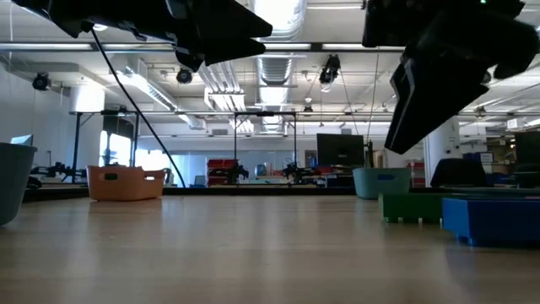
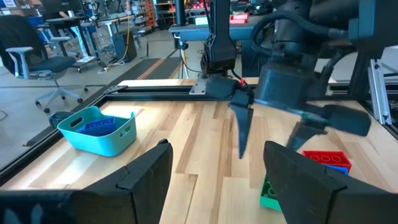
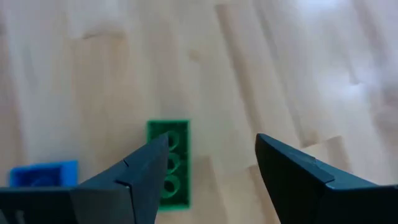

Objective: Sort & place blocks by color
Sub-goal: Put the green game piece into the orange bin

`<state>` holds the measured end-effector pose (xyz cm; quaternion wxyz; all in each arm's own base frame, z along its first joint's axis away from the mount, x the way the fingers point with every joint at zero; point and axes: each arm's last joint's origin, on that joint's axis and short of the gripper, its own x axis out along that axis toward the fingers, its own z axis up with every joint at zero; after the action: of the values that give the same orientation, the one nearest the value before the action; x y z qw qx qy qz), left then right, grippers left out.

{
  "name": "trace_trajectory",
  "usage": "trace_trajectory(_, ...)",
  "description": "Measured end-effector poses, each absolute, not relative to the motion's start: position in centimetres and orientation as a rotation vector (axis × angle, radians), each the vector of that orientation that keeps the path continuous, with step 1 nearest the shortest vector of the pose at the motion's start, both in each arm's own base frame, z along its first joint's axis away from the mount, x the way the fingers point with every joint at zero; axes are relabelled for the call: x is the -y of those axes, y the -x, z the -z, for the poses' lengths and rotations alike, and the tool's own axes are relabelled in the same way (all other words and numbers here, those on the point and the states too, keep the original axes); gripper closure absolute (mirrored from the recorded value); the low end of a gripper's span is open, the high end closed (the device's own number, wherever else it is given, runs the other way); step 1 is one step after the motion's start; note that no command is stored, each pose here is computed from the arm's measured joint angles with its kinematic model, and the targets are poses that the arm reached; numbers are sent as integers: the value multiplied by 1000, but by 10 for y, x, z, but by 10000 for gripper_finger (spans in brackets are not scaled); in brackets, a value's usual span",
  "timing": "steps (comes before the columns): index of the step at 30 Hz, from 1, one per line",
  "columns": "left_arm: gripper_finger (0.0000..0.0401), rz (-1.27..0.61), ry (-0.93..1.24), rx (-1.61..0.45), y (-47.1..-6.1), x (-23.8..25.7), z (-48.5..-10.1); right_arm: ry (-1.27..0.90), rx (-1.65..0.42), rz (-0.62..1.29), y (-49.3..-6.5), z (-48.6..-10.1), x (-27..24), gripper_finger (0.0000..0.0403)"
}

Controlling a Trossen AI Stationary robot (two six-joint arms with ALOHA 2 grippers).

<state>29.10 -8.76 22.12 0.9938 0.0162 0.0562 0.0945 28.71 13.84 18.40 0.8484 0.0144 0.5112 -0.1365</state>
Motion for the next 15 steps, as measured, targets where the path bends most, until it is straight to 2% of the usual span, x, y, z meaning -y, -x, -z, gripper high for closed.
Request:
trace_trajectory(5, 166, -190, -33, -113, -291, 87, -221, -67, -1156, 221, -284, -176, -141, 149)
trace_trajectory(15, 166, -189, -33, -113, -291, 88, -221, -19, -1258, 236, -288, -143, -143, 114)
